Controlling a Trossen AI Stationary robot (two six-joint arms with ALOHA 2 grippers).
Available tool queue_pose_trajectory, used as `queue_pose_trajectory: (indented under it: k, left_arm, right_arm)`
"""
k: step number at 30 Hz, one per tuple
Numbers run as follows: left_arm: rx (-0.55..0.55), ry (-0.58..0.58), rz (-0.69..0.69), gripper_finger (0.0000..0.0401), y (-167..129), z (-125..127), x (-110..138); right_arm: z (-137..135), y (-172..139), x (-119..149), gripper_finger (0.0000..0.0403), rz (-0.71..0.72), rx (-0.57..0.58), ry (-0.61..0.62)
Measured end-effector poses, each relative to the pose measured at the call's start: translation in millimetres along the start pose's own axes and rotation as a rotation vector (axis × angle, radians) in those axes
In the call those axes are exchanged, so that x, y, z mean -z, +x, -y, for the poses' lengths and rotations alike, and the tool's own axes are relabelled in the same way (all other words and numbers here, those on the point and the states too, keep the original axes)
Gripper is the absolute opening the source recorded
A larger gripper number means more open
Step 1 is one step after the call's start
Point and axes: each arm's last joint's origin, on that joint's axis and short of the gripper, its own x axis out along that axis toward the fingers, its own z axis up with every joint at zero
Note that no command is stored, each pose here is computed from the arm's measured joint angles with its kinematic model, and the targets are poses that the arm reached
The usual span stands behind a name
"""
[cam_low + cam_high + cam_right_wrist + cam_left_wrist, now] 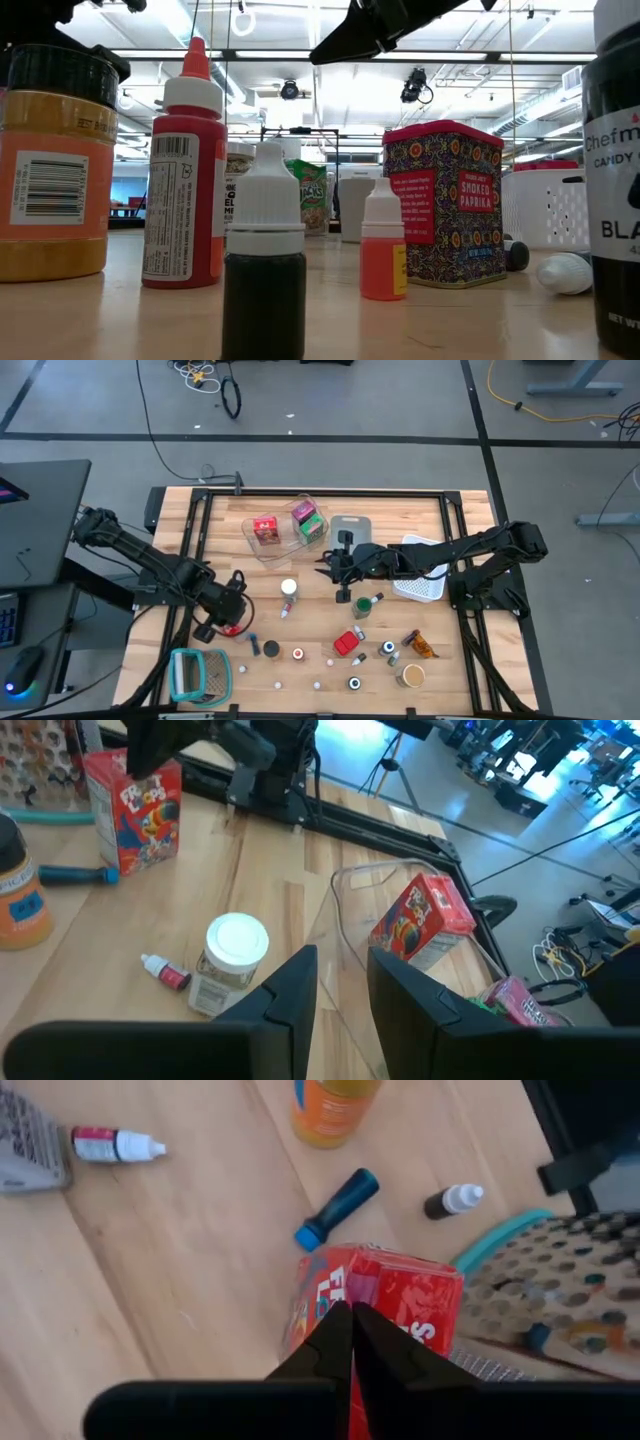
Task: Pick & Place Kitchen Items
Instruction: Put the red cereal box into the transparent bin
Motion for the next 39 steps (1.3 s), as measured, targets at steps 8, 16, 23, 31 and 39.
queue_pose_trajectory:
  k: [8, 16, 23, 31, 39]
  left_arm:
    - [-0.115, -0.037, 0.08, 0.0006, -25, 2, -19]
    - [-0.361, -0.156, 0.227, 0.0006, -76, -2, -42]
    - [-0.616, -0.304, 0.438, 0.0004, -107, -26, -59]
    - [-0.686, -0.588, 0.449, 0.0005, -112, -75, -48]
    - [-0.627, -0.742, 0.401, 0.0004, -106, -132, -21]
  right_arm:
    - [0, 0, -4, 0.0102, 0.073, -0.104, 0.009]
    - [-3, 0, -5, 0.0102, 0.102, -0.19, 0.007]
    - [-3, 0, -5, 0.0102, 0.101, -0.191, 0.018]
    - [-3, 0, -5, 0.0102, 0.101, -0.191, 0.018]
    - [-3, 0, -5, 0.0102, 0.101, -0.19, 0.019]
